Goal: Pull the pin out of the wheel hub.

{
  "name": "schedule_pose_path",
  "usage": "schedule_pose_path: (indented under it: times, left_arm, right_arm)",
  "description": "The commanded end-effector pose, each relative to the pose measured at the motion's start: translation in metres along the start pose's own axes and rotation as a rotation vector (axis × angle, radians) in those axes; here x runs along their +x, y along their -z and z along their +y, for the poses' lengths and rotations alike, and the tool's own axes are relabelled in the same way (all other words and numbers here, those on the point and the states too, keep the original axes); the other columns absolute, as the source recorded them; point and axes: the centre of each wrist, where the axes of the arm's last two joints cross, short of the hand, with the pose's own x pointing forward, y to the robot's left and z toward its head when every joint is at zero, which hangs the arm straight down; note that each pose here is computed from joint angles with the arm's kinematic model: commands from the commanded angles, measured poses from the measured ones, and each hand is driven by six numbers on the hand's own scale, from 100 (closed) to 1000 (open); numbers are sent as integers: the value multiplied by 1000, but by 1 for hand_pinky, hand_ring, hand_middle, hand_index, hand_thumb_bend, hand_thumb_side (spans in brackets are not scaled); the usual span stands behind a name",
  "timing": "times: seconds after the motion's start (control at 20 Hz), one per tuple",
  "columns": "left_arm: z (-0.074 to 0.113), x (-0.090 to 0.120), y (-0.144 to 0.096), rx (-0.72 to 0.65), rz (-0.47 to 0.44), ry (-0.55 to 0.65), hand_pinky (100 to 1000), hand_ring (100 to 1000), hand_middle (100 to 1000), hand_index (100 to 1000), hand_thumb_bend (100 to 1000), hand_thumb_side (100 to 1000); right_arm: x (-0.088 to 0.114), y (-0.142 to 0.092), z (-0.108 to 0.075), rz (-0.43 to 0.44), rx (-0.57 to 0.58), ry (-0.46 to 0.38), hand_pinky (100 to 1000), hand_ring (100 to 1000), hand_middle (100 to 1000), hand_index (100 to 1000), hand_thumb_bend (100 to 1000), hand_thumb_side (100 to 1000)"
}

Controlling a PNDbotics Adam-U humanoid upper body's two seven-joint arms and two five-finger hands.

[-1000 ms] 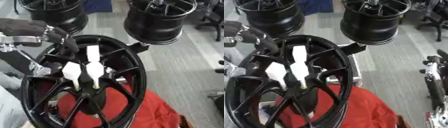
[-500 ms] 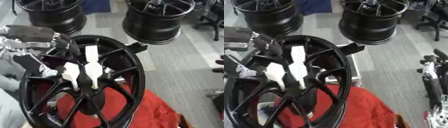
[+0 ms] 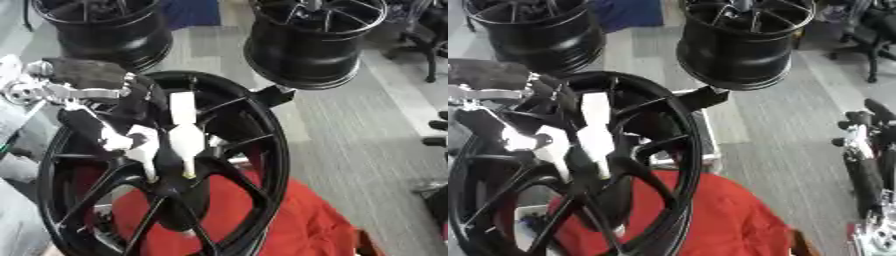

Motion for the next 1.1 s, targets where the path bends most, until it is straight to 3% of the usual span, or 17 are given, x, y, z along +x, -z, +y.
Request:
schedule_pose_path:
  times: [0.05, 0.25, 0.55, 0.65, 0.7, 0.85, 1.1]
  left_arm:
    - [3, -4, -3, -194, -103, 160, 584, 620, 845, 898, 287, 675]
    - [-5, -6, -3, -191, -133, 124, 578, 616, 840, 897, 237, 771]
    - [-6, -1, -14, -173, -167, 109, 578, 615, 835, 896, 225, 815]
    - [-6, 1, -18, -164, -174, 104, 578, 615, 834, 896, 261, 827]
    - [-5, 3, -20, -160, -176, 103, 579, 615, 832, 896, 224, 814]
    - [-4, 6, -25, -159, -174, 106, 579, 614, 830, 895, 230, 794]
    - [-10, 6, -27, -181, -155, 107, 563, 599, 817, 890, 215, 638]
  right_arm:
    - [6, 3, -2, -27, 9, 2, 523, 673, 646, 840, 100, 581]
    - [6, 3, -2, -26, 8, 4, 523, 673, 645, 839, 100, 585]
    - [6, 3, -2, -26, 7, 5, 523, 673, 645, 838, 100, 588]
    - [6, 3, -2, -26, 6, 5, 523, 673, 645, 838, 100, 591]
    - [6, 3, -2, -25, 5, 5, 523, 673, 645, 838, 100, 589]
    - [6, 3, -2, -26, 6, 5, 523, 673, 645, 838, 100, 590]
    - [6, 3, -2, -25, 7, 5, 523, 673, 645, 838, 100, 591]
